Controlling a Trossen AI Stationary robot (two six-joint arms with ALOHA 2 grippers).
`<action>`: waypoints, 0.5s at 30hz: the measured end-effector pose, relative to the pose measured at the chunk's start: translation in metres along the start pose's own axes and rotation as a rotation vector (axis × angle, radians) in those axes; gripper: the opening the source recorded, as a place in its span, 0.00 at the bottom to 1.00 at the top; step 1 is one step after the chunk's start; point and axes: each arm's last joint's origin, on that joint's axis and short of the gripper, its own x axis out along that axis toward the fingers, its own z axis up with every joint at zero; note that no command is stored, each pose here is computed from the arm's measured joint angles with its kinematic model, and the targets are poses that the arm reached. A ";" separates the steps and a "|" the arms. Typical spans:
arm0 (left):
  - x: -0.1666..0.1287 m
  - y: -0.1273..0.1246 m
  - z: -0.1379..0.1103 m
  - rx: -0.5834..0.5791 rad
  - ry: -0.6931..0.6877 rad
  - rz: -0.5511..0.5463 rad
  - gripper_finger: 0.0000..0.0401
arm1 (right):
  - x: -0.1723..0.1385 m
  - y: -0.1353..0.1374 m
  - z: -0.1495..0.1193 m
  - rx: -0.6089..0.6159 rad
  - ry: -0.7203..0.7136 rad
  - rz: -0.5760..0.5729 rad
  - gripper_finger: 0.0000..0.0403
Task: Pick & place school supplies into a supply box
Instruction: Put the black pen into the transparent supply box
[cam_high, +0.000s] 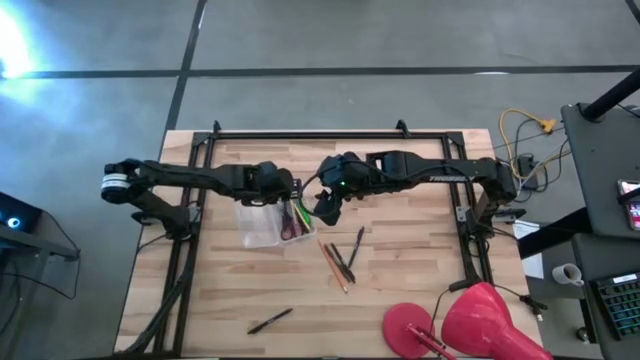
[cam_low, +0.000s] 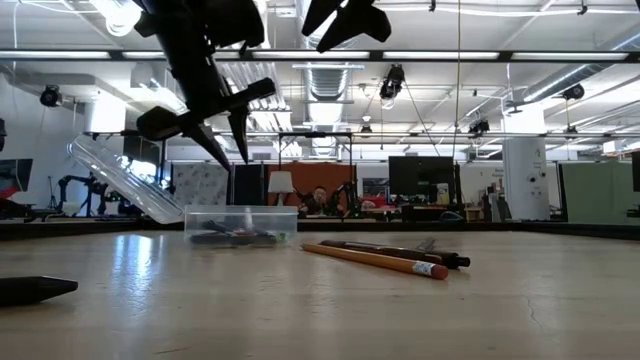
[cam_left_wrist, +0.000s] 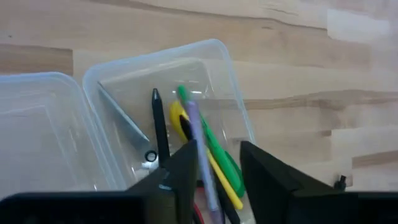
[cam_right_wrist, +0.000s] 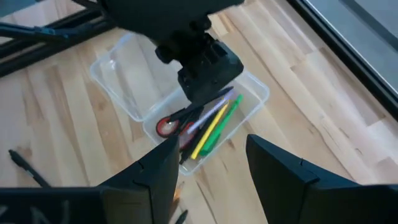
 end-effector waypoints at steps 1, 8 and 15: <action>0.000 0.000 0.000 0.001 -0.001 0.001 0.29 | 0.001 0.000 -0.001 0.001 0.005 -0.002 0.44; -0.028 -0.003 -0.002 0.208 -0.002 -0.068 0.38 | 0.002 0.001 -0.006 -0.008 0.039 -0.006 0.44; -0.077 -0.007 -0.014 0.381 -0.047 -0.235 0.38 | 0.002 0.002 -0.003 -0.001 0.015 0.005 0.44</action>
